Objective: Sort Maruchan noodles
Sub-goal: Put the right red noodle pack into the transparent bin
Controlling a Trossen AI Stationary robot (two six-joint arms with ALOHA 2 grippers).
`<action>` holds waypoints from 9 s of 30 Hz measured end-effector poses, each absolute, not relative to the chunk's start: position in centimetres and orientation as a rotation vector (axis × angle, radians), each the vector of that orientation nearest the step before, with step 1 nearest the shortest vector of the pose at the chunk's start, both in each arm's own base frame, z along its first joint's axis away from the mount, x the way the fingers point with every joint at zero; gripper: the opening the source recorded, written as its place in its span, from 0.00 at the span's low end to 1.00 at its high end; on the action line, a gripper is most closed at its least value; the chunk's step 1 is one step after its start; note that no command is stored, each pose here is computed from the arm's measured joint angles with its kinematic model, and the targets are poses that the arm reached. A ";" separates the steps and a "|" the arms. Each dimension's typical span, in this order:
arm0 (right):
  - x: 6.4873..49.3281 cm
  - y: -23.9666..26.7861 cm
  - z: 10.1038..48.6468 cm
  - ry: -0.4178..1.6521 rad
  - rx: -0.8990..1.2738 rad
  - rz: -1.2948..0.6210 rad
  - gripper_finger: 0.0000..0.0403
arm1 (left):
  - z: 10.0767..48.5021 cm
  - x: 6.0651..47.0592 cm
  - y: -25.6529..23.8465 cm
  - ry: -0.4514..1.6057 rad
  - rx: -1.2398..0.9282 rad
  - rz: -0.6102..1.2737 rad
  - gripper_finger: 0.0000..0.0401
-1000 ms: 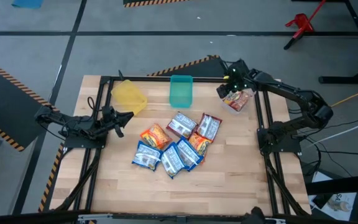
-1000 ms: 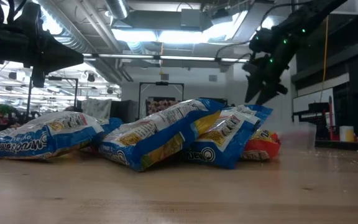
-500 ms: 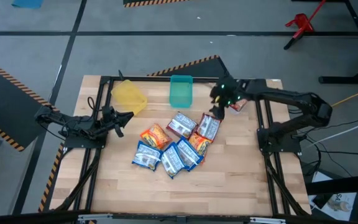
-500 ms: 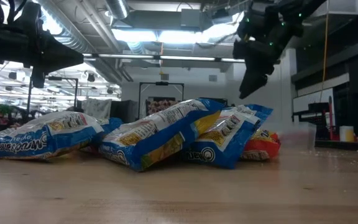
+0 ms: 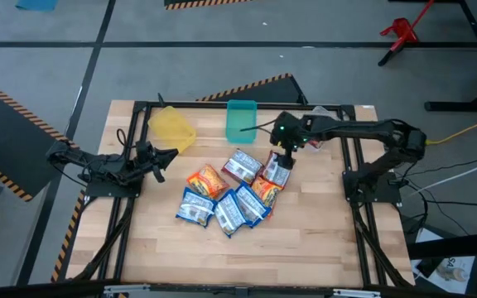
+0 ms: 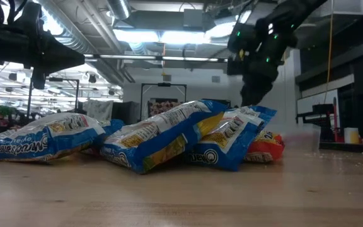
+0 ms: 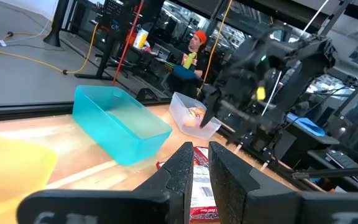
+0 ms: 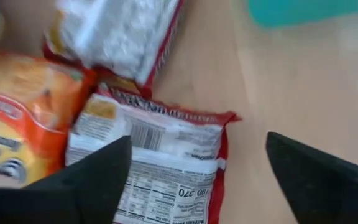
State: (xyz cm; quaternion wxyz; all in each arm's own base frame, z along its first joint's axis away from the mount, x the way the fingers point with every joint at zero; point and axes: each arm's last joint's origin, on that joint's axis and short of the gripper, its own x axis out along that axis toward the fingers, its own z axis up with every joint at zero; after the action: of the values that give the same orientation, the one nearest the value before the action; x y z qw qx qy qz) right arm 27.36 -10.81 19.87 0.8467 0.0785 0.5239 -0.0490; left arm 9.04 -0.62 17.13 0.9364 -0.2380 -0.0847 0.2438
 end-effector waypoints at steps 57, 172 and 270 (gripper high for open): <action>27.9 -14.8 13.4 1.088 0.529 0.149 0.13 | 17.1 9.0 -0.6 -0.173 -0.484 0.501 0.11; 31.3 -13.1 14.1 1.403 0.012 -0.147 0.47 | 17.1 9.0 -0.6 -0.159 -0.432 0.509 0.11; 20.4 -15.3 28.5 1.649 0.050 -0.900 0.33 | 17.1 9.0 -0.6 -0.151 -0.407 0.503 0.11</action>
State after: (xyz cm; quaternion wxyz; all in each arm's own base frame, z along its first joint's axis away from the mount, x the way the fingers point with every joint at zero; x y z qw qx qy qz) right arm 20.39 -15.33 28.47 0.5902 0.0216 0.7084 -0.3866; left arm 9.05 -0.63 17.11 0.9453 -0.1998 -0.0743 0.2469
